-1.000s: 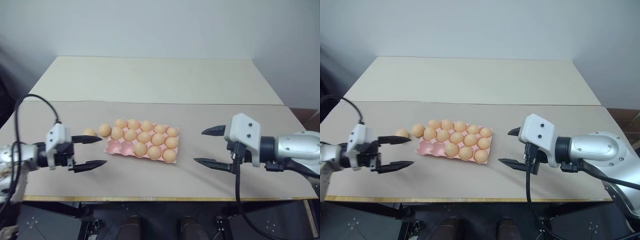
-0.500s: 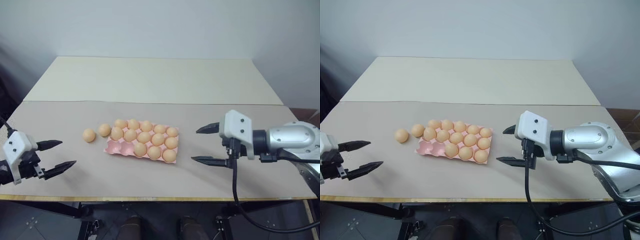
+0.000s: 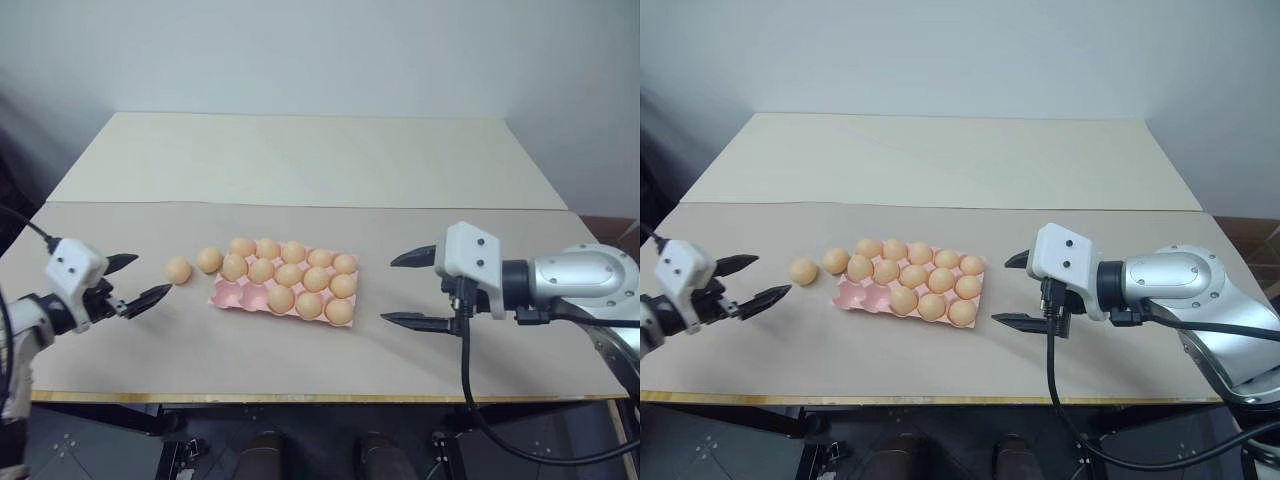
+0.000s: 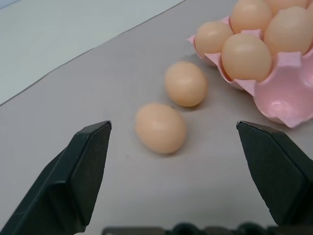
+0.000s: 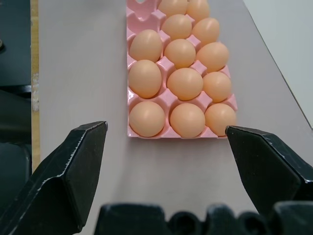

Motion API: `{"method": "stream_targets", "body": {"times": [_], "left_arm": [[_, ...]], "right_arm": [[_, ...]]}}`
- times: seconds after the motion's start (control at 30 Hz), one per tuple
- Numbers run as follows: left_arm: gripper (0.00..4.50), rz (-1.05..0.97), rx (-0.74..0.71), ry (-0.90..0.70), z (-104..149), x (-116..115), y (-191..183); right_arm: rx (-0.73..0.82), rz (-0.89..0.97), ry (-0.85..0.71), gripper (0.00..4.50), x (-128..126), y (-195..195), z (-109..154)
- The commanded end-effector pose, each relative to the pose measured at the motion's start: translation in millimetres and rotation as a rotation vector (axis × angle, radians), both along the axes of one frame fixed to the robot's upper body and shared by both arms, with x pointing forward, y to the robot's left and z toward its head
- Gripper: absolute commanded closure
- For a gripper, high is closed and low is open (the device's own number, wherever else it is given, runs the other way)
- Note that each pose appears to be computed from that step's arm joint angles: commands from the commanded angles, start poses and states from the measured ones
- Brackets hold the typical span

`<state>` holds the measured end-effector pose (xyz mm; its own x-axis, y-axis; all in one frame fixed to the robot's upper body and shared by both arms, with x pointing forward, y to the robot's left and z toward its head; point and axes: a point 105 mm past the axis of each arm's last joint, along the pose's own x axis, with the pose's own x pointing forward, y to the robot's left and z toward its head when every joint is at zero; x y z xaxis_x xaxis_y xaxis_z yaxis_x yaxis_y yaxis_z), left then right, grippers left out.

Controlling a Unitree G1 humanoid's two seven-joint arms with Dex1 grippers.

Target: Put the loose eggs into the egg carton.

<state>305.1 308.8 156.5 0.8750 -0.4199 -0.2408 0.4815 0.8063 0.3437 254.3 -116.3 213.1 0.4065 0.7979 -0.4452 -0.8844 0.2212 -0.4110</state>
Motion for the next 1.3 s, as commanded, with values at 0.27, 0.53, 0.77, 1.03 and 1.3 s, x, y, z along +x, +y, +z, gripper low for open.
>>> {"method": "stream_targets", "body": {"times": [0.27, 0.53, 0.77, 1.03, 1.3], "left_arm": [[0.04, -0.012, -0.033, -0.015, -15.7, 33.6, -11.8], [0.04, -0.024, -0.04, 0.038, -35.0, 46.0, -16.3], [0.04, 0.009, -0.008, 0.043, -44.8, 53.8, -15.3], [2.25, 0.009, 0.004, 0.038, -48.6, 53.5, -13.4], [2.51, -0.032, 0.068, 0.041, -37.3, 30.5, -2.5]], "right_arm": [[-0.01, -0.034, -0.051, 0.0, -6.5, -2.5, 10.2], [-0.019, -0.05, -0.053, 0.0, -6.9, -5.2, 11.0], [-0.018, -0.062, -0.058, 0.0, -6.5, -6.3, 11.2], [-0.016, -0.073, -0.053, 0.0, -5.7, -5.8, 9.1], [-0.013, -0.08, -0.046, 0.0, -7.0, -5.7, 7.9]]}}
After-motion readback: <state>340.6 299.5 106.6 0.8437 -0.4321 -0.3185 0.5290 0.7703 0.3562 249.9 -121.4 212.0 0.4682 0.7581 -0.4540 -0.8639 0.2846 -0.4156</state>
